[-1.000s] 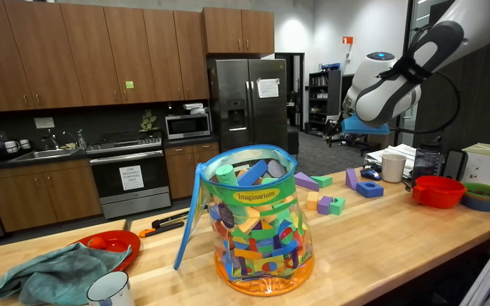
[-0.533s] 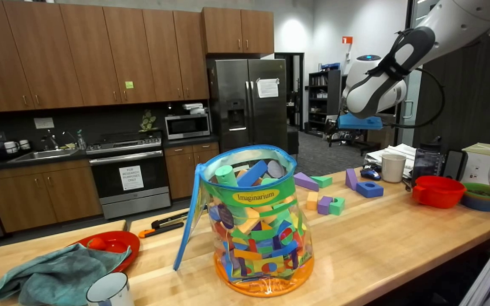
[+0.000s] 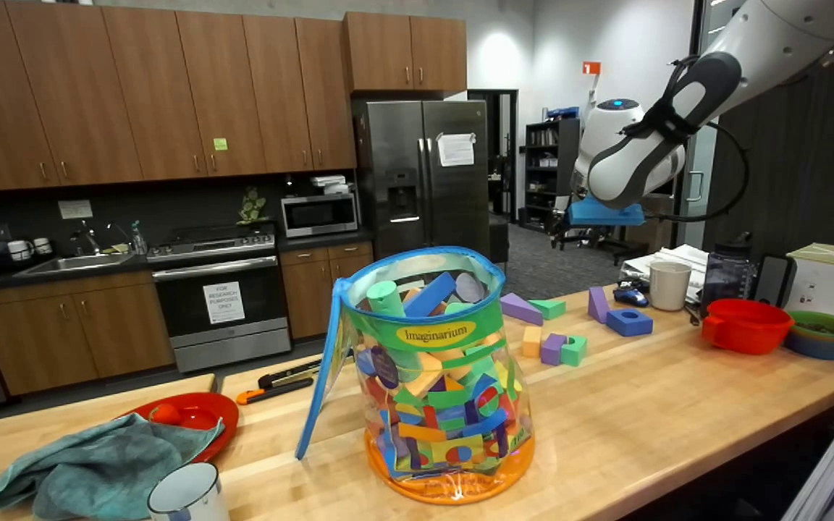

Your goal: Put the purple block to the right into the bag

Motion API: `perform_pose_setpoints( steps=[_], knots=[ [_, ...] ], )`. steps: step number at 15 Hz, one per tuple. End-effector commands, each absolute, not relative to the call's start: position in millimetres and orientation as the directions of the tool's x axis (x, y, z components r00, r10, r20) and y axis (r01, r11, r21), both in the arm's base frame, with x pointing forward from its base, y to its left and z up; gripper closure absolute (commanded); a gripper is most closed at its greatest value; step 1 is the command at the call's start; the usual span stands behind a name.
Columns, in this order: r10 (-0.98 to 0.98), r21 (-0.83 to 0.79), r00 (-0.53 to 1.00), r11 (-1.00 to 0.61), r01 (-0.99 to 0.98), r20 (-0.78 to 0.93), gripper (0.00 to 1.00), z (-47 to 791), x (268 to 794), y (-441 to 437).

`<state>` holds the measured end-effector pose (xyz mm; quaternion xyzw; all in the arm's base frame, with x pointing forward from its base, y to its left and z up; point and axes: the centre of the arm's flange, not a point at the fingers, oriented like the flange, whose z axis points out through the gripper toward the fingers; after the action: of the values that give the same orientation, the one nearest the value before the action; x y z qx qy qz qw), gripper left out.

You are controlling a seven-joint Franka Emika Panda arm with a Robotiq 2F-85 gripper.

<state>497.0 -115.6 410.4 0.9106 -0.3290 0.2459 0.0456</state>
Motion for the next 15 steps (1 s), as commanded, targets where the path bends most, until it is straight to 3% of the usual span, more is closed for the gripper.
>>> perform_pose_setpoints(
  steps=[1,15],
  knots=[
    [-0.599,-0.05,0.632,-0.744,-0.666,0.493,0.0,391,507,-123],
    [-0.726,0.106,0.512,-0.528,-0.843,0.46,0.0,329,516,-208]
  ],
)
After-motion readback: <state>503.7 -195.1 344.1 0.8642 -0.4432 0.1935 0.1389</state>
